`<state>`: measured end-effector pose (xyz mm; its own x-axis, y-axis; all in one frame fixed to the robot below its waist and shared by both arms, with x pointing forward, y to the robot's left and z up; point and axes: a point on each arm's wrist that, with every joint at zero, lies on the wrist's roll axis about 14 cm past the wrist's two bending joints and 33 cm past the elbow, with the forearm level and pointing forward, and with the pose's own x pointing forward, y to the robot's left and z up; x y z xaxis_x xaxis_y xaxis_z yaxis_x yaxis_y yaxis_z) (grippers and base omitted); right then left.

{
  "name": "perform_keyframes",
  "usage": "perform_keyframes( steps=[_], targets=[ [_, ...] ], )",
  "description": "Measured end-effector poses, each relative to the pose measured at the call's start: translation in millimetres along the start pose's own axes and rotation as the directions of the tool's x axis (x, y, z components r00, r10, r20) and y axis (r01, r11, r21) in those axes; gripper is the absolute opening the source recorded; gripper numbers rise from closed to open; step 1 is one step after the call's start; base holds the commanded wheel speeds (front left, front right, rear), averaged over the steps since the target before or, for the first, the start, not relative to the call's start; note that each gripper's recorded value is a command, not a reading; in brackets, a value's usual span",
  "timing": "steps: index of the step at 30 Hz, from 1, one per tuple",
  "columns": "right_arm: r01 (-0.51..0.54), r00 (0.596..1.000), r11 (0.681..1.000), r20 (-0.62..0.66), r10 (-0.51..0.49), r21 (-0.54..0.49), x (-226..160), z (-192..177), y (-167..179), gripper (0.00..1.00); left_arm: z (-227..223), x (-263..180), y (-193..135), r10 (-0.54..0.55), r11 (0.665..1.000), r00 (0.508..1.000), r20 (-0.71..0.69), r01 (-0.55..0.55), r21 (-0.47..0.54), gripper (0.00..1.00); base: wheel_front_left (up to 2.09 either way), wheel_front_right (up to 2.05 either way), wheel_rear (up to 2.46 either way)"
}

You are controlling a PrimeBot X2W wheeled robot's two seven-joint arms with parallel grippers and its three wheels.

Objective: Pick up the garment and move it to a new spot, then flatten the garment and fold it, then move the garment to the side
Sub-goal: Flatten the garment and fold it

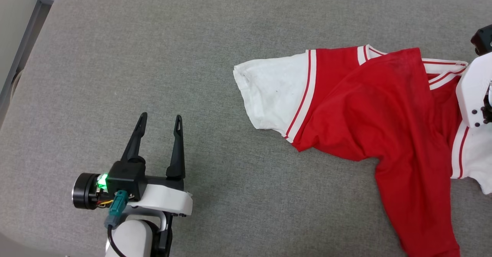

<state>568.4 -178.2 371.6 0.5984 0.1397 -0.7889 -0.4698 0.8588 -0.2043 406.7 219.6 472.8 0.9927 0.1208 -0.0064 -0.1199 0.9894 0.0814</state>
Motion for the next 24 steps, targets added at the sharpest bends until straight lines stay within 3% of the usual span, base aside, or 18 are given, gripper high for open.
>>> perform_keyframes(
  steps=[1,3,9,12,13,14,18,24],
  targets=[
    [-0.002,1.0,1.0,0.02,0.001,0.015,-0.8,2.0,0.7,1.0,0.2,0.3,0.4,0.002,1.0,1.0,0.001,-0.002,-0.002,1.0,0.0,0.0,0.0],
    [-0.002,0.999,1.0,0.041,0.001,0.025,-2.3,4.0,0.9,1.0,0.4,0.4,0.3,0.002,1.0,1.0,0.002,-0.001,-0.003,1.0,0.0,0.0,0.0],
    [0.02,0.956,0.999,0.292,-0.028,0.028,-31.1,40.5,-5.7,1.0,12.6,-0.7,1.7,-0.01,1.0,0.999,0.036,0.01,0.001,1.0,0.0,0.0,0.0],
    [0.037,0.897,0.999,0.441,-0.044,0.023,-54.2,56.9,-8.9,1.0,23.0,-0.5,3.6,-0.021,1.0,0.998,0.067,0.02,0.013,1.0,0.0,0.0,0.0],
    [0.043,0.853,0.999,0.52,-0.053,0.032,-69.0,62.1,-9.1,1.0,29.4,0.7,3.3,-0.032,0.999,0.996,0.086,0.03,0.018,1.0,0.0,0.0,0.0],
    [0.043,0.853,0.999,0.52,-0.053,0.032,-69.0,62.1,-9.1,1.0,29.4,0.7,3.3,-0.032,0.999,0.996,0.086,0.03,0.018,1.0,0.0,0.0,0.0],
    [0.048,0.768,0.996,0.635,-0.084,0.073,-97.0,65.9,-9.8,1.0,43.9,6.4,2.3,-0.067,0.997,0.989,0.129,0.063,0.036,1.0,0.0,0.0,0.0],
    [0.045,0.681,0.99,0.721,-0.127,0.132,-132.0,61.6,-7.3,1.0,72.2,27.4,-11.8,-0.167,0.986,0.964,0.205,0.159,0.052,1.0,0.0,0.0,0.0]
  ],
)
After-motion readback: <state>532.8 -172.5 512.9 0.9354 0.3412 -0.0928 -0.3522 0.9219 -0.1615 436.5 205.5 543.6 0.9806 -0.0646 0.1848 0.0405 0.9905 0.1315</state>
